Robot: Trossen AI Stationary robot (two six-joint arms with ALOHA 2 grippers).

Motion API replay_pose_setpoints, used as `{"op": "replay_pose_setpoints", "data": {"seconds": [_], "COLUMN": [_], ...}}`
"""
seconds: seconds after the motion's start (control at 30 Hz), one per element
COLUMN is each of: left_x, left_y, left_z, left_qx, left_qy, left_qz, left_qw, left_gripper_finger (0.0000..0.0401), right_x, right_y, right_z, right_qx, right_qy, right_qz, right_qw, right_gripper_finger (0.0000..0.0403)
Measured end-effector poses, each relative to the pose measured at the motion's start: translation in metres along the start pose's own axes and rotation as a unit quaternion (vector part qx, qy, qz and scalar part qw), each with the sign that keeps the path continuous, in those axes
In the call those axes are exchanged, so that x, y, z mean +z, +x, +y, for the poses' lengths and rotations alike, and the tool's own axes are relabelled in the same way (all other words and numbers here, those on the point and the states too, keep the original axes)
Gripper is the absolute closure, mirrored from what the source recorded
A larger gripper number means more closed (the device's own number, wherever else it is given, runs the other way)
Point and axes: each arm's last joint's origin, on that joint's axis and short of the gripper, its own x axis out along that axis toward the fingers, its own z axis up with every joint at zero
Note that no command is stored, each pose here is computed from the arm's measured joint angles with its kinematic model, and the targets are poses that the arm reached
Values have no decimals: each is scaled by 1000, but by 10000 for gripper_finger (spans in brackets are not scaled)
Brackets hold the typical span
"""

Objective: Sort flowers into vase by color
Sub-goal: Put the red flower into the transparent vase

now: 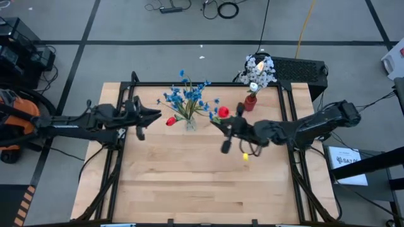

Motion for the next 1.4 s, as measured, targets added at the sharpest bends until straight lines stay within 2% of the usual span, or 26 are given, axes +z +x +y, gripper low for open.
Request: {"op": "replay_pose_setpoints", "data": {"seconds": [0.13,0.4,0.67,0.83,0.97,1.27,1.4], "left_x": [-10,-17,-18,-20,-21,-22,-22], "left_y": [-13,-37,-49,-51,-51,-51,-51], "left_z": [4,8,11,12,12,12,12], "left_qx": [-4,-20,-24,-23,-20,-12,-10], "left_qy": [-1,2,-11,-10,-9,-8,-8], "left_qz": [8,37,37,42,48,51,51], "left_qw": [1000,999,999,999,999,999,999], "left_gripper_finger": [327,327,327,327,327,327,327], "right_x": [-4,-23,-40,-55,-65,-68,-88], "right_y": [31,73,93,107,114,116,124], "right_z": [-1,-16,-36,-48,-53,-60,-62], "right_qx": [-6,-9,-19,-2,-4,2,14], "right_qy": [-24,-13,-2,18,31,41,45], "right_qz": [8,-21,-8,6,19,32,63], "right_qw": [1000,1000,1000,1000,999,999,997], "right_gripper_finger": [401,401,401,401,401,401,401]}}
